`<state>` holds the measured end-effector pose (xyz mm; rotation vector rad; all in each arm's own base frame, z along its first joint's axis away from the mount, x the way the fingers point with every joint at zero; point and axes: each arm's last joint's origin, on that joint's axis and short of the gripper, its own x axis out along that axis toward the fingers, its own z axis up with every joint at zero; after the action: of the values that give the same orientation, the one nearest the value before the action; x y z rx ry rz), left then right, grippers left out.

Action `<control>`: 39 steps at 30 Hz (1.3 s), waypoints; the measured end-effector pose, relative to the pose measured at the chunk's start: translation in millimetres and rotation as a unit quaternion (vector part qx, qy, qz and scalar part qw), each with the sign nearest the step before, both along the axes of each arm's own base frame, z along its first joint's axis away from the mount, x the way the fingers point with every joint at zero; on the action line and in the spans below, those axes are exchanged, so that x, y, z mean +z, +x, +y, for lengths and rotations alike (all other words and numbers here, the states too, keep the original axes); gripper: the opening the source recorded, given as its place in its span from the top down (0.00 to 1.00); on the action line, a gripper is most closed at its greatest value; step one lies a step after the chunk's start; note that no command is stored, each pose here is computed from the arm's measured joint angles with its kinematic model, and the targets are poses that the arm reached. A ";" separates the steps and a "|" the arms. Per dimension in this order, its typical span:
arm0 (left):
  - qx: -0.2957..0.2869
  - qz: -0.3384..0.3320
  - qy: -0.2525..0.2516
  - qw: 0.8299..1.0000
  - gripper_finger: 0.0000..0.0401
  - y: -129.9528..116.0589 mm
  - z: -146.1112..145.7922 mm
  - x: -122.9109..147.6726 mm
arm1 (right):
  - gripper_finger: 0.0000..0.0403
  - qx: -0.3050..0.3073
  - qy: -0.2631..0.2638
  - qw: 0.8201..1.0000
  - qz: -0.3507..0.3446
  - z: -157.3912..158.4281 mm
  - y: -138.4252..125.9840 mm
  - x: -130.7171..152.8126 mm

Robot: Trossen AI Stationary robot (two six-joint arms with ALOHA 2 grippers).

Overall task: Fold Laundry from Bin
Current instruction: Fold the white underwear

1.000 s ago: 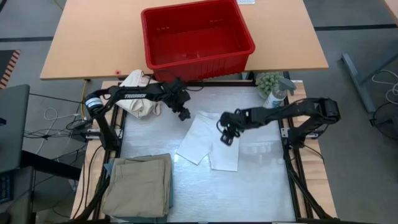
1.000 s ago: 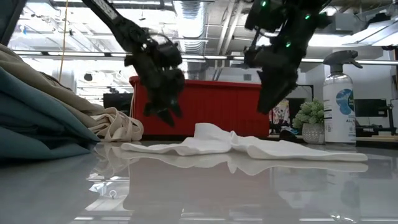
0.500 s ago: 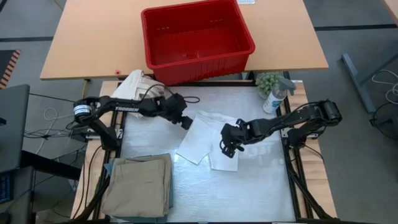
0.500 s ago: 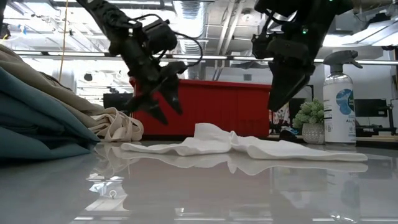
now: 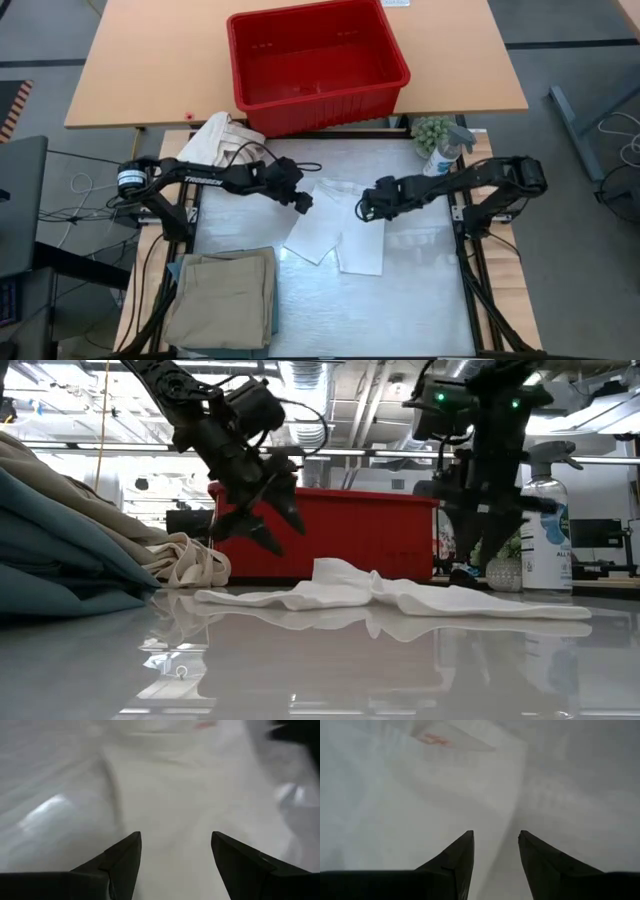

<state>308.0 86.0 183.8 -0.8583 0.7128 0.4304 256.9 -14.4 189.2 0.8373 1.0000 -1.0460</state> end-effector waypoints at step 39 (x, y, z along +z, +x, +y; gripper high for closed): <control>-0.014 -0.050 0.053 0.997 0.42 8.9 -1.6 7.7 | 0.96 -0.026 0.034 0.994 -0.103 -2.2 -19.1 -62.5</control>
<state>316.9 84.4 191.5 -0.7649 0.6036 0.3943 237.9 -16.6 126.7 1.0107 0.8475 -0.9522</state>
